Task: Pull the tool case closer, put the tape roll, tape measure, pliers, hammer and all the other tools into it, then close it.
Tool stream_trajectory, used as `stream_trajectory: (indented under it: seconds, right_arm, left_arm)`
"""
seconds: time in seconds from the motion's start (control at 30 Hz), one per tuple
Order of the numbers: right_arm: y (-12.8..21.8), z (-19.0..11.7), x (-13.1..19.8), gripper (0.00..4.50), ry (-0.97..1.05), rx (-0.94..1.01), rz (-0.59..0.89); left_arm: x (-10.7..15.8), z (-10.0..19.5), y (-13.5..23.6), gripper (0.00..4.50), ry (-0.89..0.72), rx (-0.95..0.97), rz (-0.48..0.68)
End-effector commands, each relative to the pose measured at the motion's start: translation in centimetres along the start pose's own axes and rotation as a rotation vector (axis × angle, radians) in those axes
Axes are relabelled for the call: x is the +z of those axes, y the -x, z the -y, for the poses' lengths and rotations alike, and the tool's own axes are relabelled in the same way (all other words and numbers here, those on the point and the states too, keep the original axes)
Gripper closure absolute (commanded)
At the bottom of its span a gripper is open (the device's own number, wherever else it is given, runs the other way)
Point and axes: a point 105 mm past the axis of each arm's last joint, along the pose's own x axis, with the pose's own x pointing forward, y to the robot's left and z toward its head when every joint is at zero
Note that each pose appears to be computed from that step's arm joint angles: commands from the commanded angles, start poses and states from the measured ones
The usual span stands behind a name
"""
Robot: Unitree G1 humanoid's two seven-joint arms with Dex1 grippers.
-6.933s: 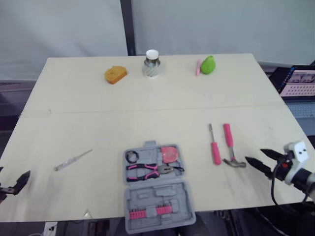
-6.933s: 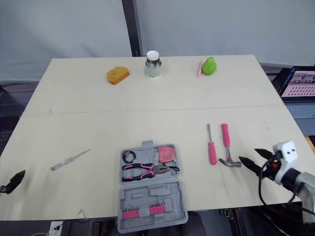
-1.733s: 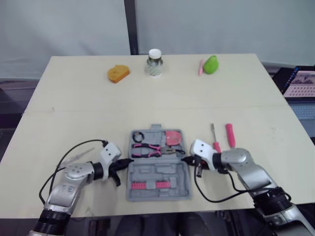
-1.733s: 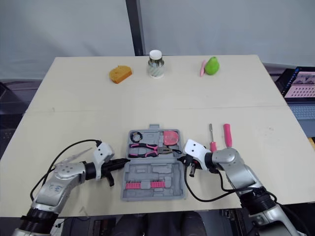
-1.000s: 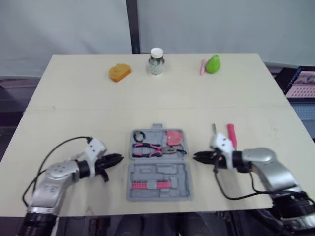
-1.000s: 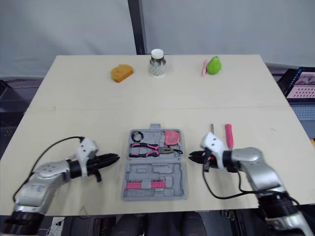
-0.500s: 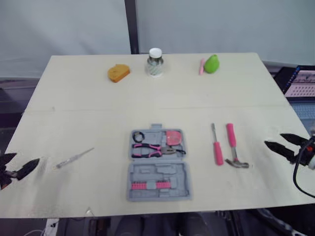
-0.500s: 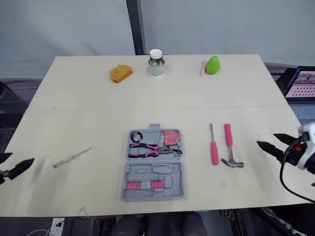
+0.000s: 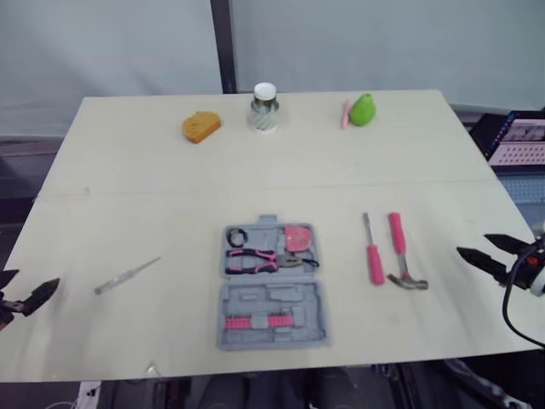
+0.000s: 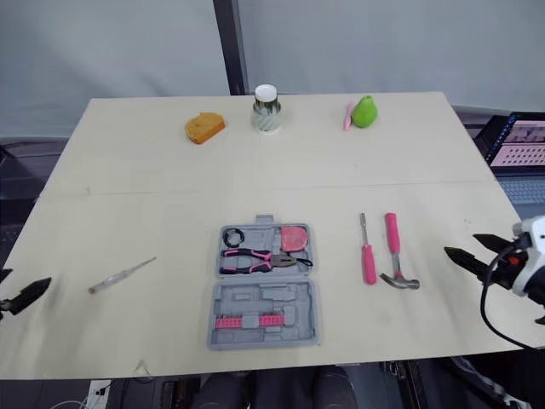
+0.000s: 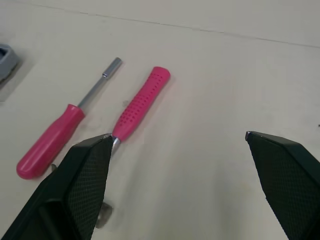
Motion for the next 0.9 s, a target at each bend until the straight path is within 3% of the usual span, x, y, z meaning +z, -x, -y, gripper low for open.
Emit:
stream_trajectory:
  seconds: [0.03, 0.13, 0.33, 0.5, 0.77, 0.9]
  right_arm:
    - [-3.3, -5.9, 3.3, 0.02, 0.069, 0.247, 0.06]
    - [-5.7, -11.6, 5.4, 0.02, 0.127, 0.466, 0.088]
    - [-7.3, -19.0, 8.5, 0.02, 0.246, 0.735, 0.147]
    - [-7.2, -21.1, 10.1, 0.02, 0.31, 0.8, 0.181]
    - [-6.8, -22.0, 9.6, 0.02, 0.341, 0.813, 0.158]
    - [-6.6, -22.0, 9.5, 0.0, 0.351, 0.806, 0.149]
  left_arm:
    - [0.8, 3.6, -1.6, 0.0, -0.158, -0.22, -0.015]
    - [0.5, 5.4, -2.8, 0.0, -0.265, -0.36, -0.055]
    - [0.3, 5.7, -5.3, 0.0, -0.378, -0.463, -0.12]
    - [0.0, 5.7, -7.1, 0.0, -0.381, -0.468, -0.137]
    - [-1.7, 6.1, -8.0, 0.0, -0.257, -0.508, -0.214]
    - [-2.3, 6.5, -7.8, 1.82, -0.253, -0.537, -0.243]
